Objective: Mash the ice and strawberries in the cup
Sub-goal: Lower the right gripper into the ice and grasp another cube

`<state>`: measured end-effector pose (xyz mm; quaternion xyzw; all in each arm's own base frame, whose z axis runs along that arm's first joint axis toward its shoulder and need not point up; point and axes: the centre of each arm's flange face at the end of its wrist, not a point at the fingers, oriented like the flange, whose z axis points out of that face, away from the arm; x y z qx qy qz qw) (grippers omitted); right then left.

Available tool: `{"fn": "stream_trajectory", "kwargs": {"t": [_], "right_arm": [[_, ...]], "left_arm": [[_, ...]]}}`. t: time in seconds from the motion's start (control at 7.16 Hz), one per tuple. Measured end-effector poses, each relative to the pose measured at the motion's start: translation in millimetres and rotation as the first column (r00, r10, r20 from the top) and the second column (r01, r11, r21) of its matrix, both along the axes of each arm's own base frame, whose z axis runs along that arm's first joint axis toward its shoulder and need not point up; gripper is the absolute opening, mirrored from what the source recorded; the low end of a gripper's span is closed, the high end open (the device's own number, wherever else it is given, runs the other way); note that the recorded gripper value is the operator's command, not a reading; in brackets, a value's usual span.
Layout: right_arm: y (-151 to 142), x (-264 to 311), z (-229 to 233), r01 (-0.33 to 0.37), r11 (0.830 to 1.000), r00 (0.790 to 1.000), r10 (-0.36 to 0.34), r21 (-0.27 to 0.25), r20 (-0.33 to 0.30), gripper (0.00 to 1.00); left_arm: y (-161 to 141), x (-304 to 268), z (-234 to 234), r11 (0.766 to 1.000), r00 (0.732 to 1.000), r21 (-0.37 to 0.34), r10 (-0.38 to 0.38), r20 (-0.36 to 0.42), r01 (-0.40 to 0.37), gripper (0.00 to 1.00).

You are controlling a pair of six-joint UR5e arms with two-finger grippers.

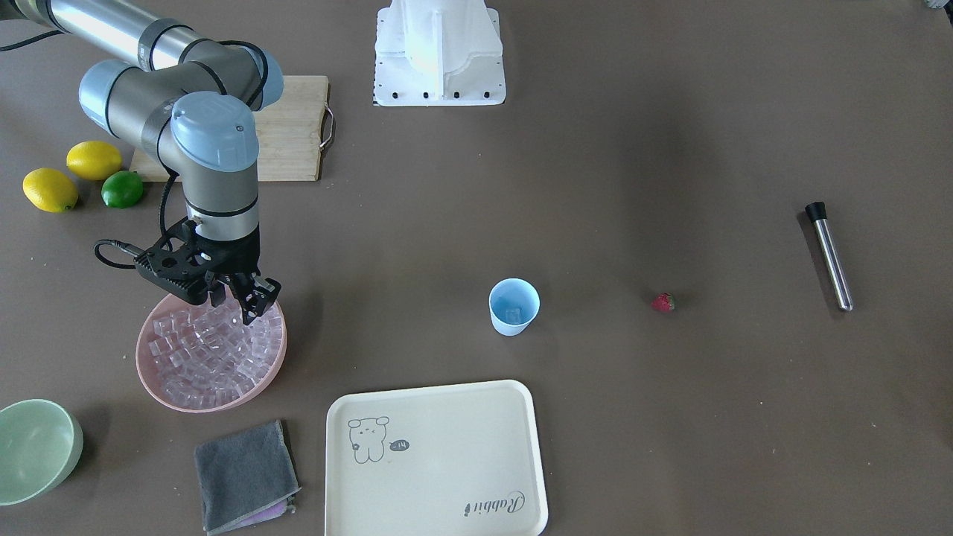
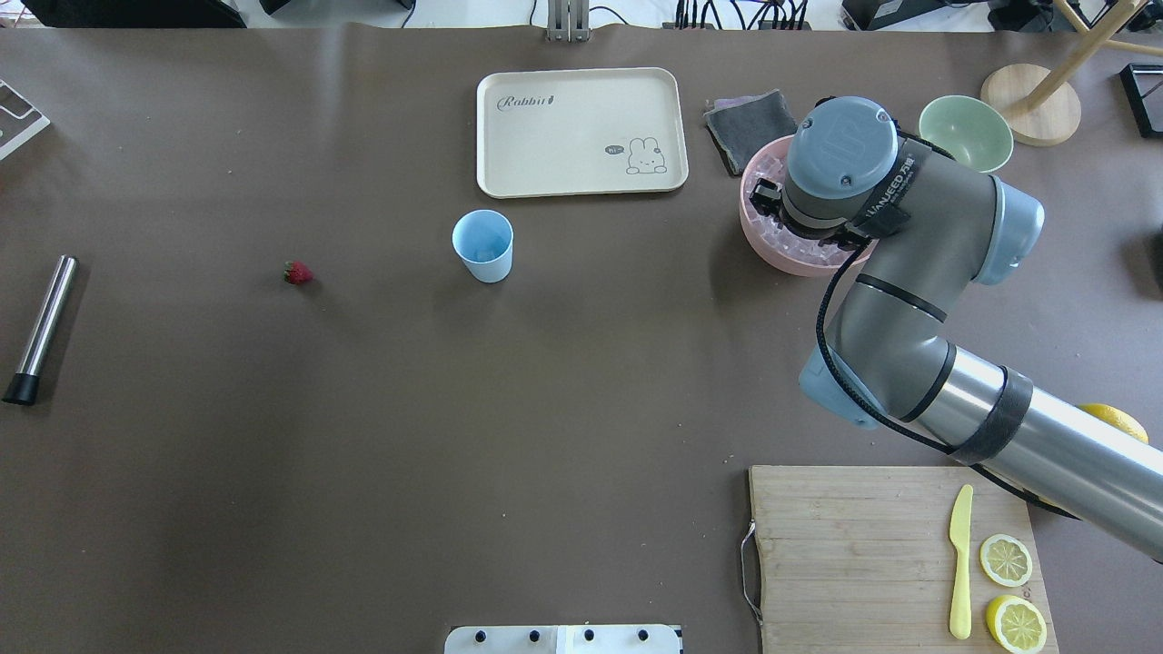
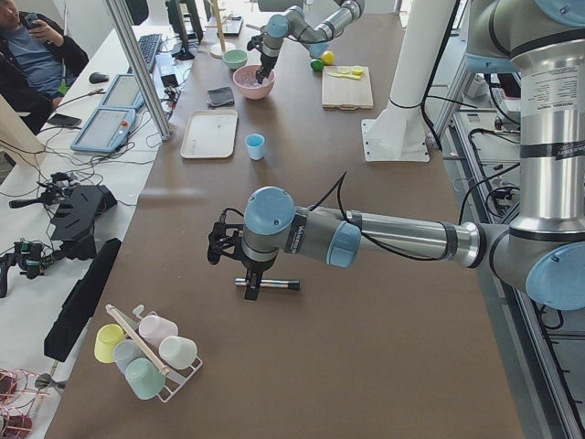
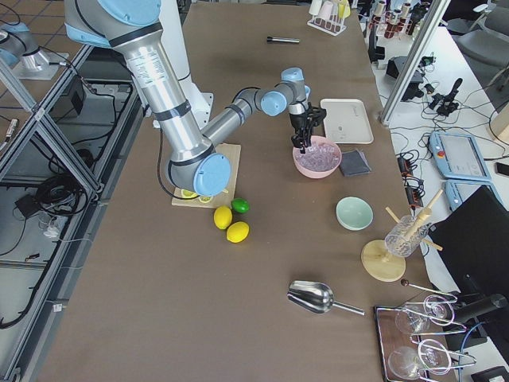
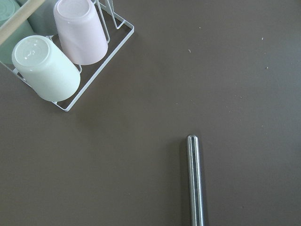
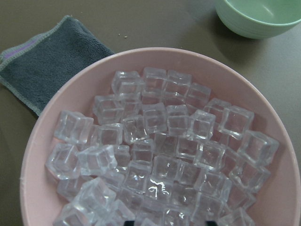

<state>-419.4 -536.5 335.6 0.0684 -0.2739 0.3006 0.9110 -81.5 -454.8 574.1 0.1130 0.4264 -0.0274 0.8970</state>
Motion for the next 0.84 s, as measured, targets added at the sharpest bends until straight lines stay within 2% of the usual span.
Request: {"fn": "stream_trajectory", "kwargs": {"t": [0.28, 0.42, 0.56, 0.84], "right_arm": [[-1.6, -5.3, 8.1, 0.000, 1.000, 1.000, 0.000, -0.005, -0.019, 0.47], [-1.4, -7.3, 8.4, 0.000, 1.000, 1.000, 0.000, -0.007, -0.020, 0.46], [-1.0, -9.0, 7.4, -0.003, 1.000, 1.000, 0.003, -0.008, -0.018, 0.39], [0.0, -15.0, 7.5, -0.007, 1.000, 1.000, 0.007, 0.001, 0.000, 0.33]], "left_arm": [[0.2, -0.1, 0.1, 1.000, 1.000, 0.000, 0.000, 0.000, 0.000, 0.98], [0.2, 0.0, -0.7, 1.000, 1.000, 0.002, 0.000, 0.000, 0.000, 0.98], [0.2, 0.1, -1.7, 1.000, 1.000, 0.003, 0.000, 0.000, 0.000, 0.98], [0.3, 0.0, -3.2, 1.000, 1.000, 0.006, 0.000, 0.000, 0.000, 0.98]]}}
